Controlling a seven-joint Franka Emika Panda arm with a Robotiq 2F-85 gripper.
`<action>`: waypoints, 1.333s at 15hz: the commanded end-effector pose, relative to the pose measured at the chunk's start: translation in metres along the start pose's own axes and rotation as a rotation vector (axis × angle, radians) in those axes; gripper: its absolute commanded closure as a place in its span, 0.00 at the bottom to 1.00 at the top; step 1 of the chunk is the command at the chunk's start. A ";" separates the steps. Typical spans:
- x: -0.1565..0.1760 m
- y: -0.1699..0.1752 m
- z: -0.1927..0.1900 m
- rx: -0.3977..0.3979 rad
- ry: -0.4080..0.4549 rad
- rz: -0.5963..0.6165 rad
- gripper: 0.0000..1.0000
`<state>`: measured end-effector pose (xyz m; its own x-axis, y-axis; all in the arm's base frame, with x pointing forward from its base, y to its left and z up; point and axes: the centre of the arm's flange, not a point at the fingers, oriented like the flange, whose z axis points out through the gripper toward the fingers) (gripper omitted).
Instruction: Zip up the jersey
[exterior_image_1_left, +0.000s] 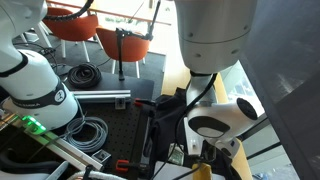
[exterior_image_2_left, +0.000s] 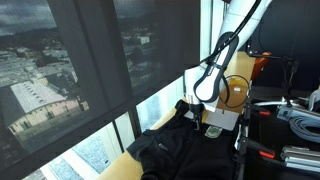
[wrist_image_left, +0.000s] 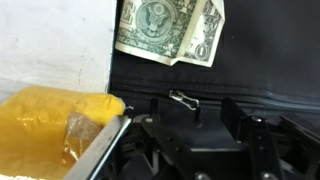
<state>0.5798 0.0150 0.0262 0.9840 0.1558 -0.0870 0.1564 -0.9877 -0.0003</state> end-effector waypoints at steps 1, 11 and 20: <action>-0.003 0.004 -0.004 -0.024 0.024 -0.002 0.66; -0.003 -0.004 -0.006 -0.039 0.027 -0.018 0.99; 0.010 -0.068 -0.006 -0.112 0.043 -0.131 0.99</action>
<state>0.5792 0.0511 0.0276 0.9641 0.2537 -0.0780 0.2589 -0.9636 0.0671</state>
